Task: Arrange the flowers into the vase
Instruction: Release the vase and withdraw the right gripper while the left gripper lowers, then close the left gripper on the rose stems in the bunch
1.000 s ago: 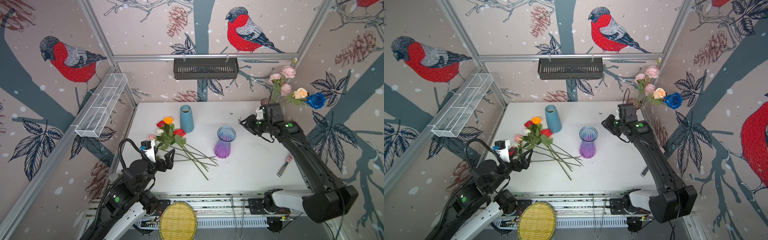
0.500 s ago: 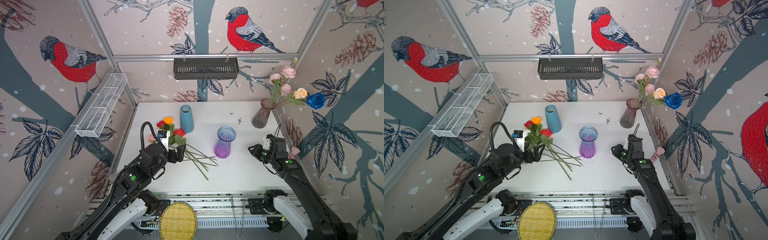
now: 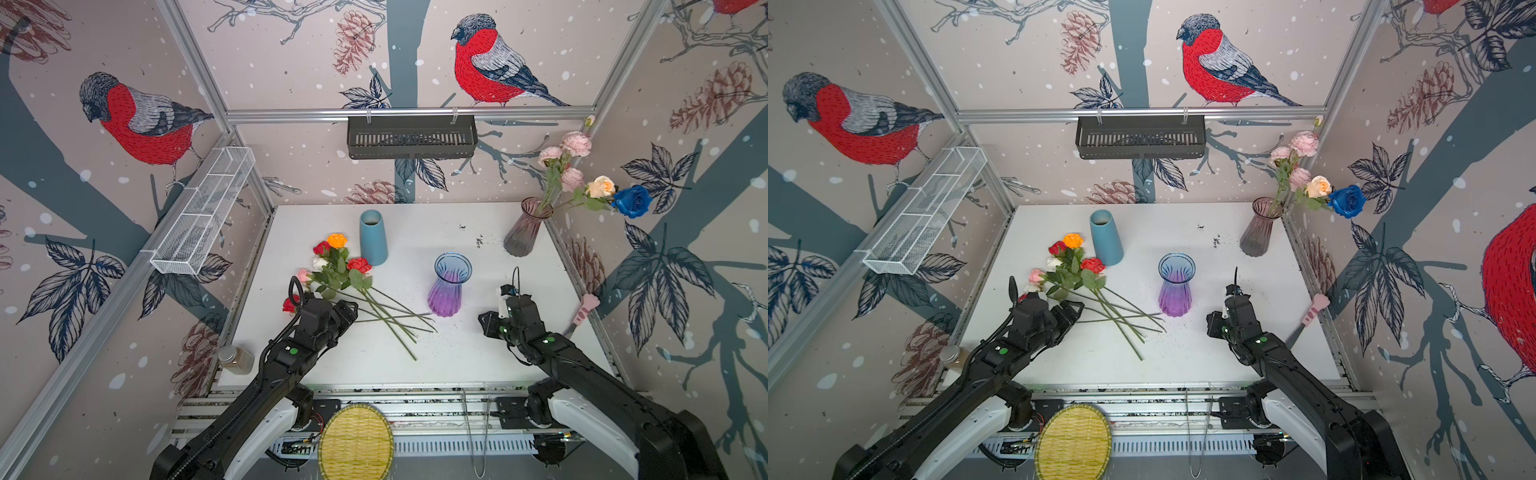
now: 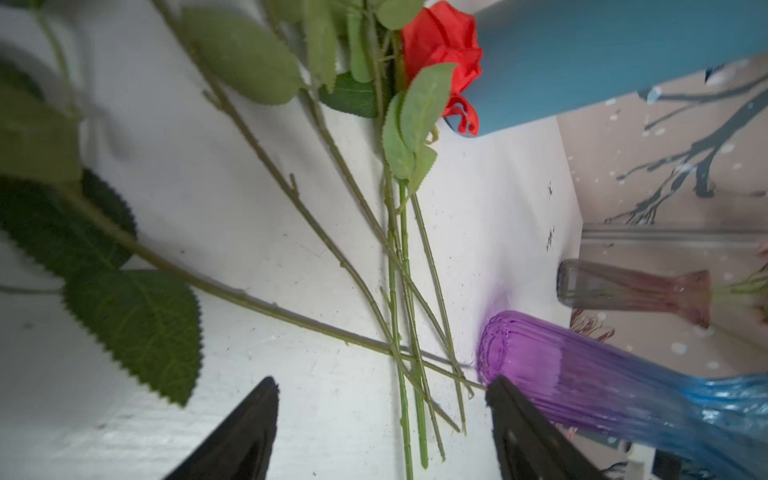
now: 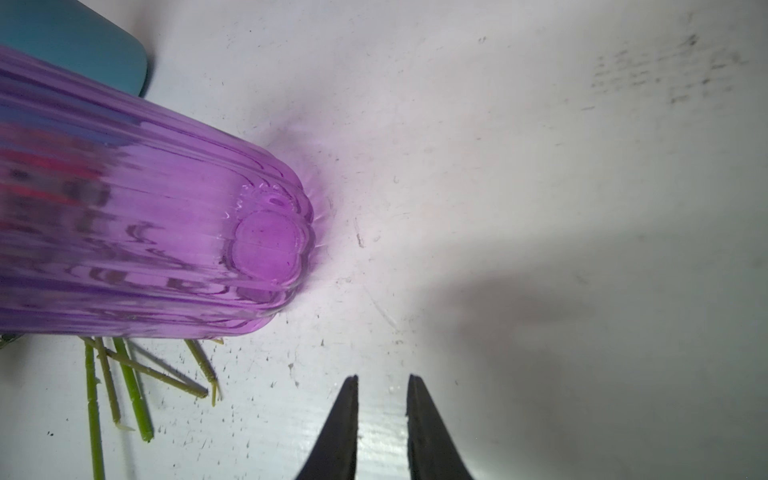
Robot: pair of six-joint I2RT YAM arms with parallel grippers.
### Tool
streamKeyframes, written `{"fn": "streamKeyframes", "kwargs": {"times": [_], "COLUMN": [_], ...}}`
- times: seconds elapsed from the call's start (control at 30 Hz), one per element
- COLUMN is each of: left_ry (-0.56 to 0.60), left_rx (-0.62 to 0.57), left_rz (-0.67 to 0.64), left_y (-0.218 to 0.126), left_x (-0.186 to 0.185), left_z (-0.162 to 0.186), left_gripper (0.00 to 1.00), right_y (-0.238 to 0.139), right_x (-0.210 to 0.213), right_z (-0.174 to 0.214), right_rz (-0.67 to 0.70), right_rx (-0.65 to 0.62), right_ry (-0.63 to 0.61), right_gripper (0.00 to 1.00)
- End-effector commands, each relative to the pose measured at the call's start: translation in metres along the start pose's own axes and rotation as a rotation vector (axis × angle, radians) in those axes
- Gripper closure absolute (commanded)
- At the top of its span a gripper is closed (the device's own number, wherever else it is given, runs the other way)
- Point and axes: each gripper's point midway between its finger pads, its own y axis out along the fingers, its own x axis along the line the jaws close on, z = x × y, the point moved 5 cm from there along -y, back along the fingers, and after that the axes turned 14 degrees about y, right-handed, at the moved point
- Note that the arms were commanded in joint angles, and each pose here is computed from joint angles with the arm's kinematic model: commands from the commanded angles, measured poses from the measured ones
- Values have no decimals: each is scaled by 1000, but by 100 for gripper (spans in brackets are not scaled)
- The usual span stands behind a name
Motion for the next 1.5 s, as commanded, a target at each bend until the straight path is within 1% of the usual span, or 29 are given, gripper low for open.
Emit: {"fn": "streamKeyframes", "kwargs": {"times": [0.0, 0.07, 0.13, 0.17, 0.3, 0.4, 0.43, 0.5, 0.57, 0.63, 0.7, 0.87, 0.93, 1.03, 1.23, 1.33, 1.4, 1.47], "left_ry": [-248, -280, -280, -283, -279, -273, -276, -278, -267, -279, -294, -294, -287, -290, -284, -279, -272, -265], "left_rx": [-59, -79, -92, -89, -8, 74, 98, 159, 199, 235, 256, 255, 256, 270, 326, 326, 320, 325], "left_rz": [-44, -88, -134, -169, -274, -357, -386, -439, -481, -509, -519, -569, -576, -599, -637, -655, -664, -662], "left_y": [-1, -1, -1, -1, 10, 20, 23, 30, 36, 43, 47, 48, 49, 52, 60, 61, 61, 63], "left_x": [12, 17, 19, 20, 21, 19, 19, 17, 18, 22, 24, 27, 28, 35, 44, 46, 47, 46], "left_z": [-5, -7, -13, -16, -25, -28, -28, -27, -26, -22, -19, -19, -19, -16, -7, -8, -9, -10], "left_gripper": [26, 31, 34, 38, 53, 68, 72, 73, 69, 70, 72, 73, 71, 70, 70, 70, 72, 82], "right_y": [2, 2, 3, 3, 3, 3, 3, 4, 4, 5, 5, 5, 5, 5, 5, 5, 5, 4], "right_x": [4, 5, 2, 1, 3, 3, 3, 2, 2, 2, 2, 2, 2, 2, 2, 2, 2, 2], "right_z": [-7, -7, -5, -5, -4, -4, -4, -3, -3, -3, -3, -3, -3, -2, -2, -2, -2, -2], "right_rz": [-17, -27, -34, -40, -40, -35, -32, -19, -8, -2, 0, 4, 7, 7, 10, 9, 11, 13], "right_rx": [-65, -78, -97, -100, -99, -106, -109, -111, -113, -111, -111, -114, -114, -112, -113, -117, -115, -117], "right_ry": [-39, -45, -28, -27, -35, -39, -41, -40, -39, -41, -43, -44, -45, -46, -47, -47, -47, -46], "right_gripper": [76, 76, 77, 77, 77, 77, 77, 78, 78, 78, 78, 78, 78, 78, 79, 79, 79, 80]}}
